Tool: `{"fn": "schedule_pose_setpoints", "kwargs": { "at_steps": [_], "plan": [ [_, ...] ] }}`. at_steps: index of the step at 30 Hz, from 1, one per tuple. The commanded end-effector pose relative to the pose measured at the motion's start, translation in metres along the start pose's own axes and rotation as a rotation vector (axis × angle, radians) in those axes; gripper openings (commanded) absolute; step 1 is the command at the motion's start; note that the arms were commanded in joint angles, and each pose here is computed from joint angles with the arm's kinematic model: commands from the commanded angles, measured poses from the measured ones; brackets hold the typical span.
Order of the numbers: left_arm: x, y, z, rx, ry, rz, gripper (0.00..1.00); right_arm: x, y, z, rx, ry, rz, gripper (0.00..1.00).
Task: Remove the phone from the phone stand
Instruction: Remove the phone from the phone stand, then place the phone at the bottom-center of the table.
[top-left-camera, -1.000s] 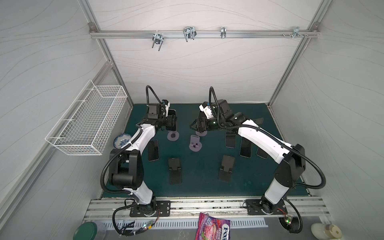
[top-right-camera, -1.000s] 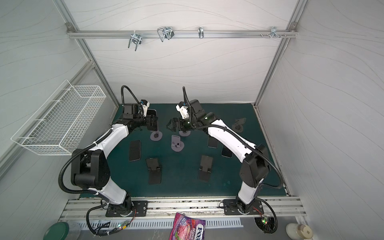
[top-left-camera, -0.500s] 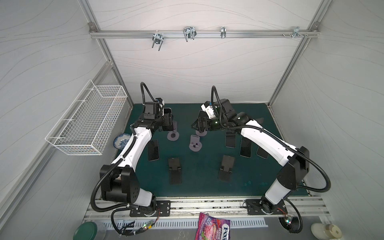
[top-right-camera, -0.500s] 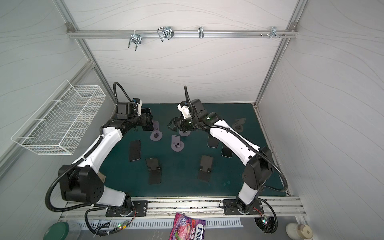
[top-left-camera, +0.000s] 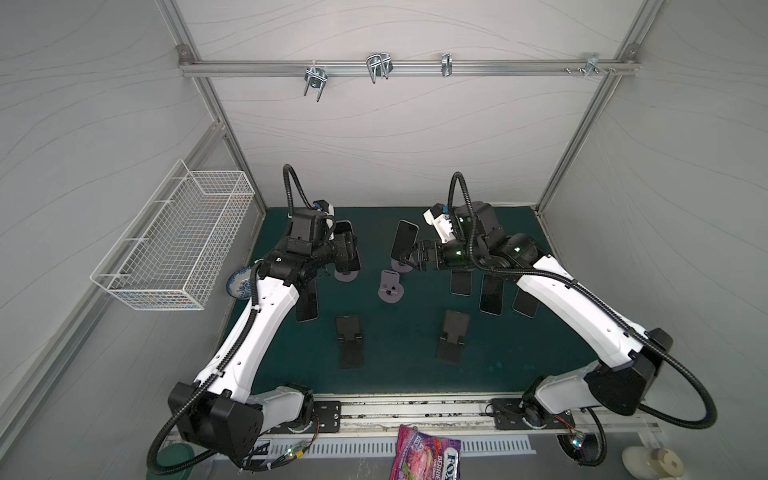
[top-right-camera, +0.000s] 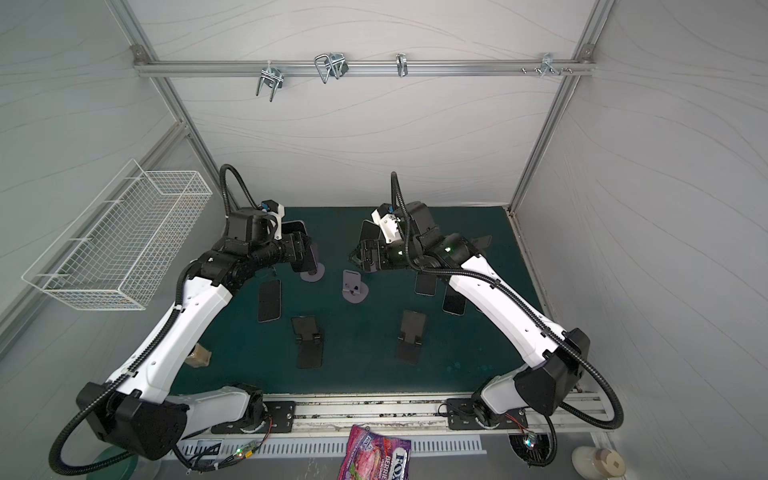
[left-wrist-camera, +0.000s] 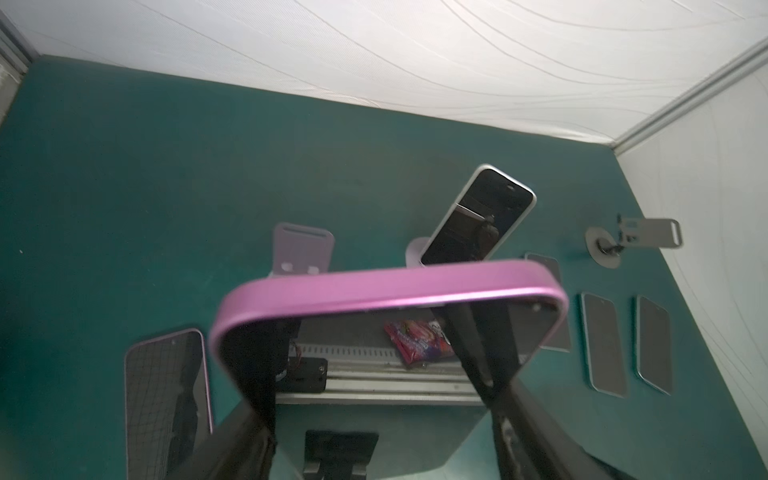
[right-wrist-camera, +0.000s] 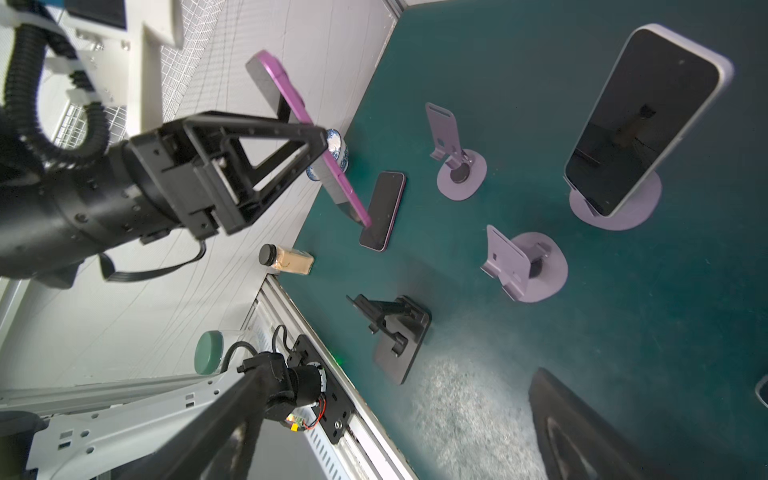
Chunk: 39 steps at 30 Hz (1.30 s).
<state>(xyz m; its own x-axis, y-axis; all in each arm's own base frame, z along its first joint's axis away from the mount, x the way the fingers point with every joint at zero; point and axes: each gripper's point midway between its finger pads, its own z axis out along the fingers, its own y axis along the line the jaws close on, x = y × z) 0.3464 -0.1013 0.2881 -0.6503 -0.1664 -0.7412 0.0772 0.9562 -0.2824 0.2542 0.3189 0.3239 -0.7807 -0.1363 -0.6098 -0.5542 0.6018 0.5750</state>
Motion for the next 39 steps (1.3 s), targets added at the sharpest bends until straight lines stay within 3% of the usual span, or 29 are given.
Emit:
{"fn": "schedule_pose_setpoints", "kwargs": {
  "at_steps": [1, 14, 28, 39],
  "plan": [
    [-0.021, -0.019, -0.042, 0.039, -0.094, -0.041, 0.62, 0.014, -0.004, -0.021, 0.040, 0.017, 0.004, 0.99],
    [0.029, -0.047, -0.092, 0.132, 0.019, -0.069, 0.61, 0.046, -0.013, -0.038, 0.050, 0.021, 0.092, 0.99],
    [0.095, -0.089, -0.072, 0.181, 0.251, -0.032, 0.60, 0.059, -0.021, -0.048, 0.084, 0.034, 0.087, 0.99],
    [0.133, -0.114, -0.048, 0.182, 0.320, 0.016, 0.60, 0.060, -0.027, -0.048, 0.101, 0.038, 0.086, 0.99]
  ]
}}
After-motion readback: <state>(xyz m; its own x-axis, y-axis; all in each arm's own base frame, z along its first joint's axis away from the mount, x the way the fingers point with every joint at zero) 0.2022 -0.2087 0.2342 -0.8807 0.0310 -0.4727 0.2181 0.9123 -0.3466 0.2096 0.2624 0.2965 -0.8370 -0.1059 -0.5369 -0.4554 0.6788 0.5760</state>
